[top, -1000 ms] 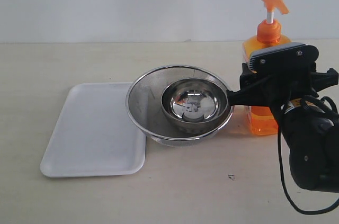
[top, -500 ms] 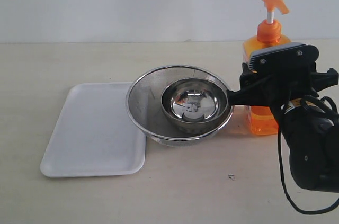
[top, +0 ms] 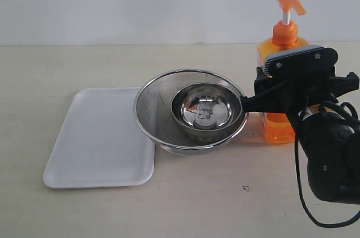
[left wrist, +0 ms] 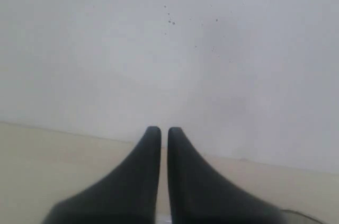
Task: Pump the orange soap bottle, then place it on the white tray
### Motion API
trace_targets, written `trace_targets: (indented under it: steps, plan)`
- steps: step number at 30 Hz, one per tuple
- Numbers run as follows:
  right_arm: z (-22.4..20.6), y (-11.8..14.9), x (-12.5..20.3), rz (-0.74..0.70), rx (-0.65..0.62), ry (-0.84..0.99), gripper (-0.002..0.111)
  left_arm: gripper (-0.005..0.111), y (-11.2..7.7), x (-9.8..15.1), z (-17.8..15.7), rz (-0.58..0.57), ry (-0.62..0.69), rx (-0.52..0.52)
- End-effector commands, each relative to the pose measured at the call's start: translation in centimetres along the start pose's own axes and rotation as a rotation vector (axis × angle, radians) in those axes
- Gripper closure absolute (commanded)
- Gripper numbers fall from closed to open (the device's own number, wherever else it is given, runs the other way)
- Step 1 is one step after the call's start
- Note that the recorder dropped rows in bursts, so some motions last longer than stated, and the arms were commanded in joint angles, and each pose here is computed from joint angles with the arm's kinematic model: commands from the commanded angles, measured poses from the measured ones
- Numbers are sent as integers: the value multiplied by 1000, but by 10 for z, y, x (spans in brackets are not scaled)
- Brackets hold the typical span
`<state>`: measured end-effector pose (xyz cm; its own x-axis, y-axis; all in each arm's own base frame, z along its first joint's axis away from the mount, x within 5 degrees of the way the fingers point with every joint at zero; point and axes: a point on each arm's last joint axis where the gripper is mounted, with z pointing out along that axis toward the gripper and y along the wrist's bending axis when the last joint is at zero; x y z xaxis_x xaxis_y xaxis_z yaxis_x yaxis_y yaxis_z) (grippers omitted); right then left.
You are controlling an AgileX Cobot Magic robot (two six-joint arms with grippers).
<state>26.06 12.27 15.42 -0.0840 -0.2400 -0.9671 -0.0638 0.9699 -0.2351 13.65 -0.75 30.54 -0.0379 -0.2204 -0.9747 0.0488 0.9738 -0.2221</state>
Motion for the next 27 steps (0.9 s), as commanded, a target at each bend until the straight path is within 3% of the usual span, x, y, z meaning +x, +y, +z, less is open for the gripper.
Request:
trace_targets:
  steps: [1,4,9,14,19,23,27]
  plan:
    - [0,-1,-1,-13,3,-9,103,102,-10,-19,16,93,-10,43]
    - [0,0,-2,-18,-5,-13,103,102,-19,-24,36,109,16,86]
    - [0,1,-2,-36,-18,-15,103,102,-47,-19,74,303,78,219]
    - [0,1,-1,-122,-19,-12,103,102,-79,-18,100,270,109,329]
    - [6,7,-1,-257,-54,47,103,102,-120,-22,113,332,98,466]
    - [23,8,-17,-185,13,60,103,102,-162,-17,122,323,139,595]
    - [26,10,-21,-230,13,49,105,102,-187,-9,131,383,145,663]
